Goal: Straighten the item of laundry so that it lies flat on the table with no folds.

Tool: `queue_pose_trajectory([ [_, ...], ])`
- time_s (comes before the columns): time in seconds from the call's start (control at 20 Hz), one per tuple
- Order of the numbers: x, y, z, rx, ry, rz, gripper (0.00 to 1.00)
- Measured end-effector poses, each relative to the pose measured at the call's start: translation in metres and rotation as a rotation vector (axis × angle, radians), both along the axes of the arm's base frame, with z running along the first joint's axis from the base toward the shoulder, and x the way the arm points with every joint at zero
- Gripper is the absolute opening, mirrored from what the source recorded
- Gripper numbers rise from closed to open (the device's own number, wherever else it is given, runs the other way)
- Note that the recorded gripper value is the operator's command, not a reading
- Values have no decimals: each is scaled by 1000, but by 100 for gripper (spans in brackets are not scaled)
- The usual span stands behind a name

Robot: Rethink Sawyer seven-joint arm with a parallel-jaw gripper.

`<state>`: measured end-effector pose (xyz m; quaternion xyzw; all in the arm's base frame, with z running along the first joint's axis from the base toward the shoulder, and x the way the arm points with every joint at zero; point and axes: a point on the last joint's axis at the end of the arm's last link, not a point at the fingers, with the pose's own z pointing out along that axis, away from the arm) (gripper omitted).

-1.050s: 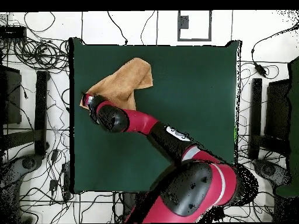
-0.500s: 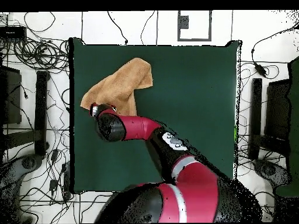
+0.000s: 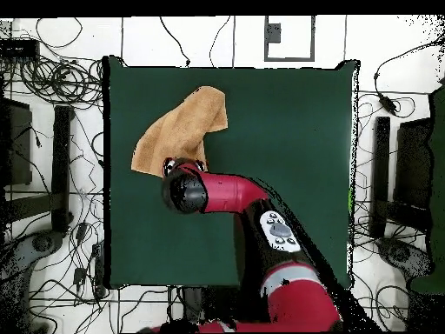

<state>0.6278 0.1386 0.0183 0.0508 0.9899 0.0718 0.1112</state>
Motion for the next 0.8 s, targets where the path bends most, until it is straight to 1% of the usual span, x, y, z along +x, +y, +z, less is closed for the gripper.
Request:
queue_pose_trajectory([
  [0.05,1,-5,4,-9,3,-7,100],
  [0.1,4,-20,16,-35,6,-28,100],
  [0.35,11,-43,44,-65,2,-64,100],
  [0.55,23,-50,69,-59,-20,-99,100],
  [0.65,26,-53,75,-56,-27,-109,100],
  [0.8,30,-61,83,-20,-29,-147,100],
])
